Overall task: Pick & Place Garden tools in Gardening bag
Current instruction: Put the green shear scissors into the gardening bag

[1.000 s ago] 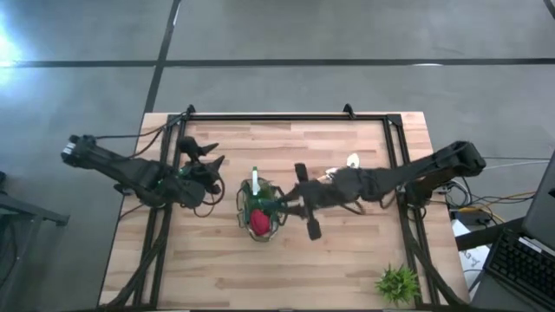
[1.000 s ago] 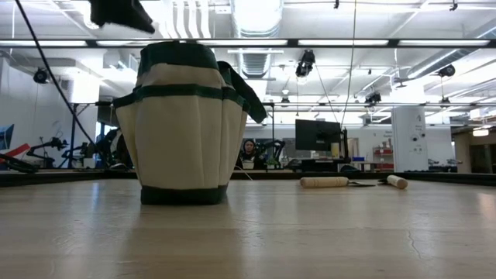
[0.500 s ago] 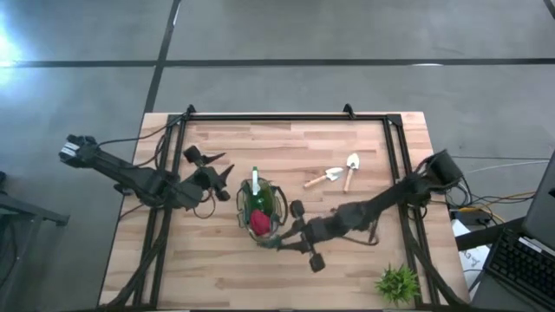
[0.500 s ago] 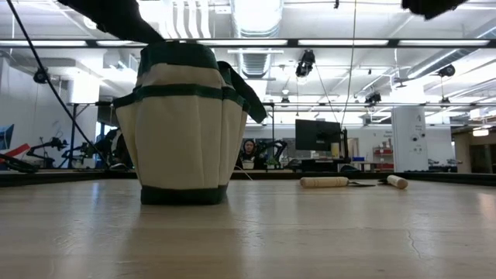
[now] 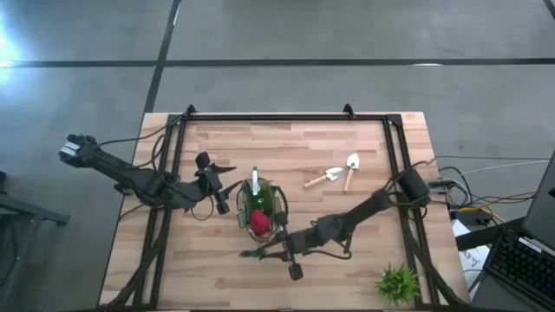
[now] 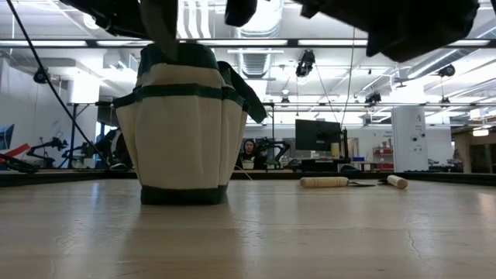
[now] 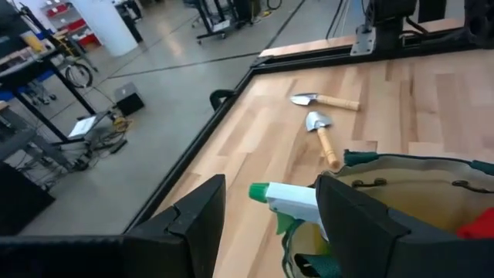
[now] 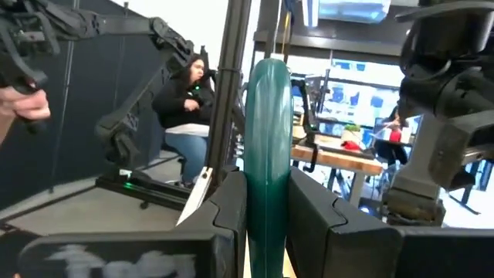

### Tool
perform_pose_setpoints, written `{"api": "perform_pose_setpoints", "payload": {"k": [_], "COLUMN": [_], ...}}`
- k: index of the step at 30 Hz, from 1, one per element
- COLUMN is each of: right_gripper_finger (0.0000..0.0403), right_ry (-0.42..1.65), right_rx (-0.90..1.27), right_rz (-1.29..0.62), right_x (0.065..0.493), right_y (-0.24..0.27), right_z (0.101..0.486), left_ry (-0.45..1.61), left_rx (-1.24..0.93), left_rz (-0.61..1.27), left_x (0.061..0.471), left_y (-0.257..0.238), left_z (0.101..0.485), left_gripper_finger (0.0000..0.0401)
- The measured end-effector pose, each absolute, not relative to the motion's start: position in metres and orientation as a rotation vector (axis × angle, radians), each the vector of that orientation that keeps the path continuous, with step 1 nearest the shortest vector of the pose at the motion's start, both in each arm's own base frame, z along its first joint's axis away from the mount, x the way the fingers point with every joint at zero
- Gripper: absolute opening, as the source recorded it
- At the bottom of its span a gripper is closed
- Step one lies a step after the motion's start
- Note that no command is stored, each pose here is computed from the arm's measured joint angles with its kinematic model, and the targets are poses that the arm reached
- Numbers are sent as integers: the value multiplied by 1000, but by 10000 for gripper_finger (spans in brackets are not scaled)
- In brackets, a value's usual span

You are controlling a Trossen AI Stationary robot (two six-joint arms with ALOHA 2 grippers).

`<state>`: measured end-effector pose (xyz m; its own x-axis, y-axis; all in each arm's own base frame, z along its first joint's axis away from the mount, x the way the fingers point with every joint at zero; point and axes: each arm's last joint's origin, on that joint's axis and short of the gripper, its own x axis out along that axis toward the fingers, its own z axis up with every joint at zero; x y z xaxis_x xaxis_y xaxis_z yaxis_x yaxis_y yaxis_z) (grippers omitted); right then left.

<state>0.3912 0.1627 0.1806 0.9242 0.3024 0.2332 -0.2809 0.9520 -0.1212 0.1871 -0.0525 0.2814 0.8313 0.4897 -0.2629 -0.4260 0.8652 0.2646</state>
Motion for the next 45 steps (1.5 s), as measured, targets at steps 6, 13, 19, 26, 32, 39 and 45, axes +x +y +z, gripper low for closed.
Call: {"api": "perform_pose_setpoints", "payload": {"k": [6, 13, 19, 26, 32, 39, 45], "right_gripper_finger": [57, 57, 57, 57, 57, 57, 57], "right_ry": [-225, -172, -187, -197, -186, -183, -153], "right_rx": [-100, -137, -133, -172, -142, -122, -113], "right_rz": [274, 286, 334, 343, 368, 373, 369], "right_x": [402, 396, 393, 388, 388, 387, 390], "right_y": [141, 120, 113, 110, 110, 111, 111], "right_z": [175, 176, 184, 203, 203, 203, 193], "left_ry": [333, 333, 332, 330, 329, 330, 329], "left_rx": [199, 199, 202, 202, 203, 204, 204], "left_rz": [489, 488, 488, 489, 492, 493, 493], "left_x": [187, 187, 187, 187, 187, 187, 187], "left_y": [-52, -53, -53, -53, -53, -53, -53], "left_z": [281, 281, 281, 282, 282, 282, 282], "left_gripper_finger": [206, 206, 206, 206, 206, 206, 206]}}
